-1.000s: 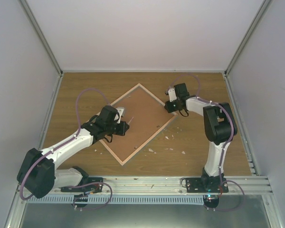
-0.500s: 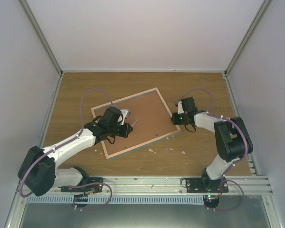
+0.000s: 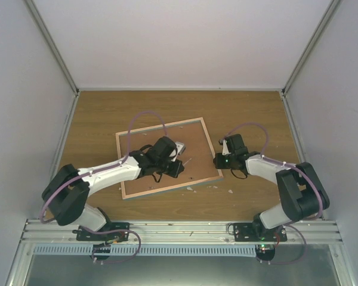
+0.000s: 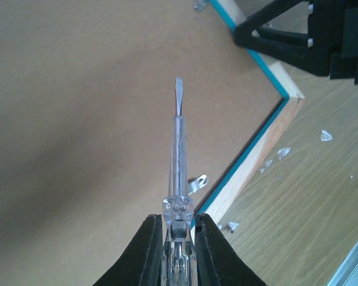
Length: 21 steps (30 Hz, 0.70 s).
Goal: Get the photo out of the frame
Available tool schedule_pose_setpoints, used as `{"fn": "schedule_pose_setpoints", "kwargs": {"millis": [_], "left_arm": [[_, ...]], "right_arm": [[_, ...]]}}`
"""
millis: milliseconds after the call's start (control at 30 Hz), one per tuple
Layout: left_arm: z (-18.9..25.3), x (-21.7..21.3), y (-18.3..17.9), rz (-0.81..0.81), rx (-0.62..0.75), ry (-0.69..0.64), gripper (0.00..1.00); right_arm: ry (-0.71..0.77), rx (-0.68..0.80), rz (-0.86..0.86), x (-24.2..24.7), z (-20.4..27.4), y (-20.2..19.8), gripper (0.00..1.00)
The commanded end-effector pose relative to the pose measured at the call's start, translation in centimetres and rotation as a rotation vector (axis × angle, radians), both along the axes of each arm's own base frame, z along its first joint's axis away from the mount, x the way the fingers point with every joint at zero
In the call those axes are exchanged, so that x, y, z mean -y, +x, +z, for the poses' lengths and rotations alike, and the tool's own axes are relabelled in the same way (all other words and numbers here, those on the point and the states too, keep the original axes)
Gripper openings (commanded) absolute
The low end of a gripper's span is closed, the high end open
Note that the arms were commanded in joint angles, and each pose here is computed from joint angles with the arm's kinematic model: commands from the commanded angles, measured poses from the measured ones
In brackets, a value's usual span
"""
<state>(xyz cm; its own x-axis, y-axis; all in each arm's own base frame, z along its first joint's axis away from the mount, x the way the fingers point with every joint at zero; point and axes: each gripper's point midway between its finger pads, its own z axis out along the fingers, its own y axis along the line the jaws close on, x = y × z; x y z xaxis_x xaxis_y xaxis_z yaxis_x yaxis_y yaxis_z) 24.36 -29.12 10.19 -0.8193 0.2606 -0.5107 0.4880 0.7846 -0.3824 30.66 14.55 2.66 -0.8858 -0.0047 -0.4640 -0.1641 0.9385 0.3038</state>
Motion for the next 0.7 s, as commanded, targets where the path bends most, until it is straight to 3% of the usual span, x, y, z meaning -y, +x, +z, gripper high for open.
{"fn": "schedule_pose_setpoints", "kwargs": {"millis": [0, 667], "left_arm": [[1.3, 3.0, 1.0, -0.036, 0.059, -0.026, 0.0], [-4.2, 7.9, 1.5, -0.123, -0.009, 0.052, 0.0]], "right_arm": [[-0.003, -0.054, 0.049, -1.2, -1.1, -2.8, 0.2], [0.061, -0.005, 0.101, -4.0, -1.1, -4.5, 0.22]]}}
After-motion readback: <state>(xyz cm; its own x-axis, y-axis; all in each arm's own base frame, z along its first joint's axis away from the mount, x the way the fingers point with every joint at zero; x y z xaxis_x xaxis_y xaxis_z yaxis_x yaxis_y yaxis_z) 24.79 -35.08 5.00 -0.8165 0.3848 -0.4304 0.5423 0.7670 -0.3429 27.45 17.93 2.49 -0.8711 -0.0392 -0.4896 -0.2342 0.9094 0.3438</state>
